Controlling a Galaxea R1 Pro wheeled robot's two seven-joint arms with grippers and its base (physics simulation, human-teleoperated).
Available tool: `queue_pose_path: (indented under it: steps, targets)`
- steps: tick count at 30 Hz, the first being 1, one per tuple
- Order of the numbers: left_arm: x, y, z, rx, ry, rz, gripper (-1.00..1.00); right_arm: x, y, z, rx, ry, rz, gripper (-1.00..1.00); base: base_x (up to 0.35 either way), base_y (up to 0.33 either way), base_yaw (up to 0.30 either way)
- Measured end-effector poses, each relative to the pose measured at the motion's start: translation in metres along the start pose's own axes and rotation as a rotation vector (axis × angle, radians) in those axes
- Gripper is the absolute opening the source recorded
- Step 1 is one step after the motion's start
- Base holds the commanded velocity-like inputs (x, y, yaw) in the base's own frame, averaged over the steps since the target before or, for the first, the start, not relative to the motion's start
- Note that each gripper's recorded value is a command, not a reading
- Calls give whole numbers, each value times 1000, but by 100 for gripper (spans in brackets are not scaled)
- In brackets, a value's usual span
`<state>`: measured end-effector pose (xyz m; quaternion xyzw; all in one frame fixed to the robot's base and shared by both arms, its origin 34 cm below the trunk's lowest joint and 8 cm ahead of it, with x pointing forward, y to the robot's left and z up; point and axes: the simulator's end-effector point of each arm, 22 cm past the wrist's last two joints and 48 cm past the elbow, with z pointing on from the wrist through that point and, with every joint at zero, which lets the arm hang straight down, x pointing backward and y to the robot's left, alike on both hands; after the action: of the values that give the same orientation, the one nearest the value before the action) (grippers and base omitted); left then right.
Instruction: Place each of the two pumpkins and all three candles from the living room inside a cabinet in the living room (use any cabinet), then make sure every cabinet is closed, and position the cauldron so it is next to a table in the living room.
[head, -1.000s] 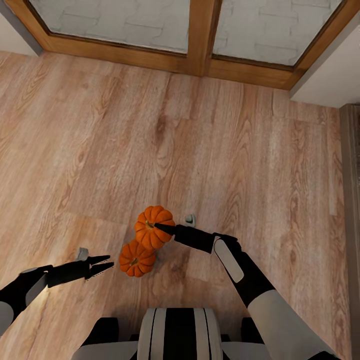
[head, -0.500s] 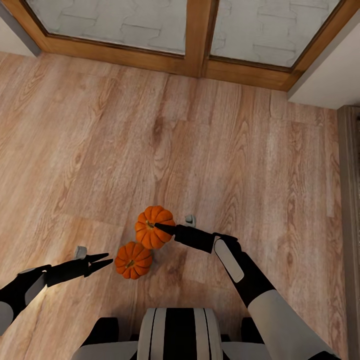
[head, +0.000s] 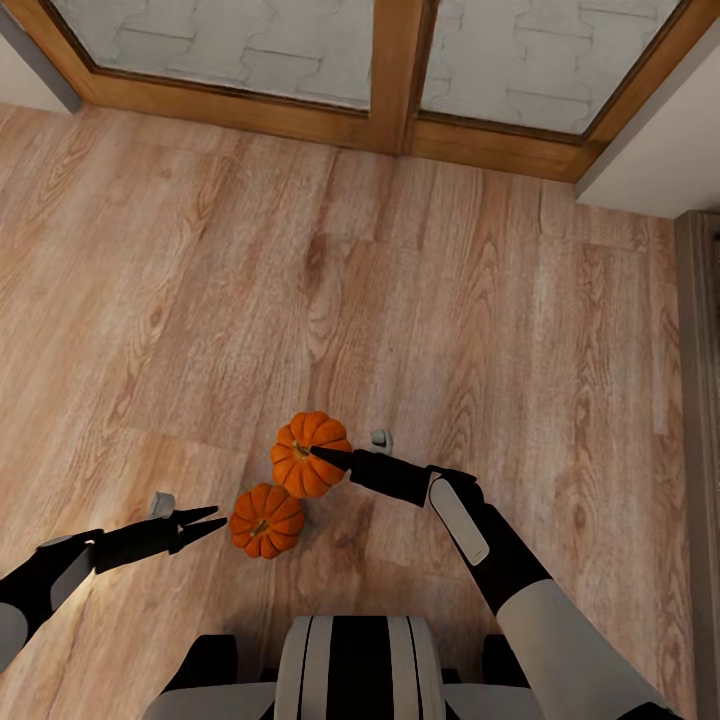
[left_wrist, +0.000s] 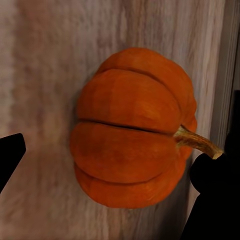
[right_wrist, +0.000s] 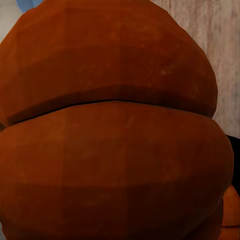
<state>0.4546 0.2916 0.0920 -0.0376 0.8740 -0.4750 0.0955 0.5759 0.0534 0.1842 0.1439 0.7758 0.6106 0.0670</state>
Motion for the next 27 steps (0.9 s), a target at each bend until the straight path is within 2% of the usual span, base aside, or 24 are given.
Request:
queue_pose_path:
  steps: [9,27]
  targets:
    - [0,1,-1,-2,-1,0,100,0,1,0,-2,1,2,-100,4,-115,0]
    - [4,8,2,-36,6,-13,100,0,0,0,-1,1,6,-100,0,-4,0]
